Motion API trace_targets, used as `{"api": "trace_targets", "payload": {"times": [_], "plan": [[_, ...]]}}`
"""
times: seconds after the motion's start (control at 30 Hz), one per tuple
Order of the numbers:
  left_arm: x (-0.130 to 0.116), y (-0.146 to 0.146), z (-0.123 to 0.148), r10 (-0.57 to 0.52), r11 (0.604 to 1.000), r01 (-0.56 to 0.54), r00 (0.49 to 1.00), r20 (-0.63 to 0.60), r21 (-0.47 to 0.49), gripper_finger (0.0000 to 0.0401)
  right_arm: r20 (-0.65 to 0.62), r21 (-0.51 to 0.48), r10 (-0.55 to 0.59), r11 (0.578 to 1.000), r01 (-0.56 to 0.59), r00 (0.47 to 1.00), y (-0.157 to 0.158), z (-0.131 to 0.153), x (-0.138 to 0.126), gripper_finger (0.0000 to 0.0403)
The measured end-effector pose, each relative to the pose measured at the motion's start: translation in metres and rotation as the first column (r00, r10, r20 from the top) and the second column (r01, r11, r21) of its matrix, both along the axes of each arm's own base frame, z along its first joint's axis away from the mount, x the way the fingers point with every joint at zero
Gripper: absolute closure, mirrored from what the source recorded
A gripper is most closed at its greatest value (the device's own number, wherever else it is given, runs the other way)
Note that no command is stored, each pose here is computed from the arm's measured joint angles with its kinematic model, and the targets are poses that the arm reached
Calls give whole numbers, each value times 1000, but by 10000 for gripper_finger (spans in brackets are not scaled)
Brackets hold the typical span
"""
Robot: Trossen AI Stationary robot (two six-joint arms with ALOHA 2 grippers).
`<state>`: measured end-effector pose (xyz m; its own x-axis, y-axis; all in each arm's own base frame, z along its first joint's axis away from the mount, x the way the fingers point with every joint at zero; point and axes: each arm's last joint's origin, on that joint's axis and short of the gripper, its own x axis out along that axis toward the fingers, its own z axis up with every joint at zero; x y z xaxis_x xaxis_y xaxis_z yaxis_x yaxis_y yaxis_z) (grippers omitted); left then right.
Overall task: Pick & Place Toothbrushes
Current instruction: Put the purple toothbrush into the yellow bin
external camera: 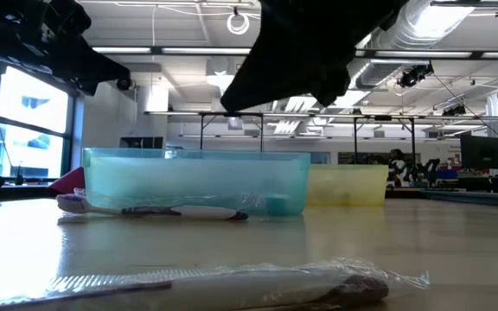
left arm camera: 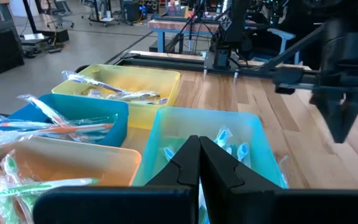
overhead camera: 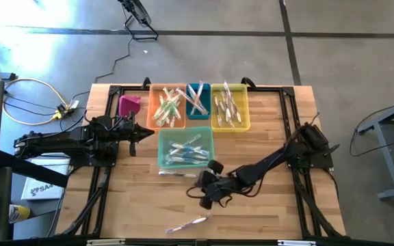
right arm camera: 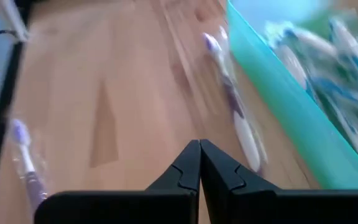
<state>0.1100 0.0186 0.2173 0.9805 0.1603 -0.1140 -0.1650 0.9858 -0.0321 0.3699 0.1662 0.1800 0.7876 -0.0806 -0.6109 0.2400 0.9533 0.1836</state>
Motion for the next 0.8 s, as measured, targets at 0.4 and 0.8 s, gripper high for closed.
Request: {"api": "trace_targets", "payload": {"times": [0.4, 0.8], "plan": [[0, 0, 0, 0, 1000, 0, 1000, 1, 0, 401, 7, 44, -62, 997, 62, 998, 5, -17, 7, 401], [0, 0, 1, 0, 1000, 0, 1000, 3, 1, 401, -14, -41, -78, 996, 77, 997, 3, 4, 25, 401]]}}
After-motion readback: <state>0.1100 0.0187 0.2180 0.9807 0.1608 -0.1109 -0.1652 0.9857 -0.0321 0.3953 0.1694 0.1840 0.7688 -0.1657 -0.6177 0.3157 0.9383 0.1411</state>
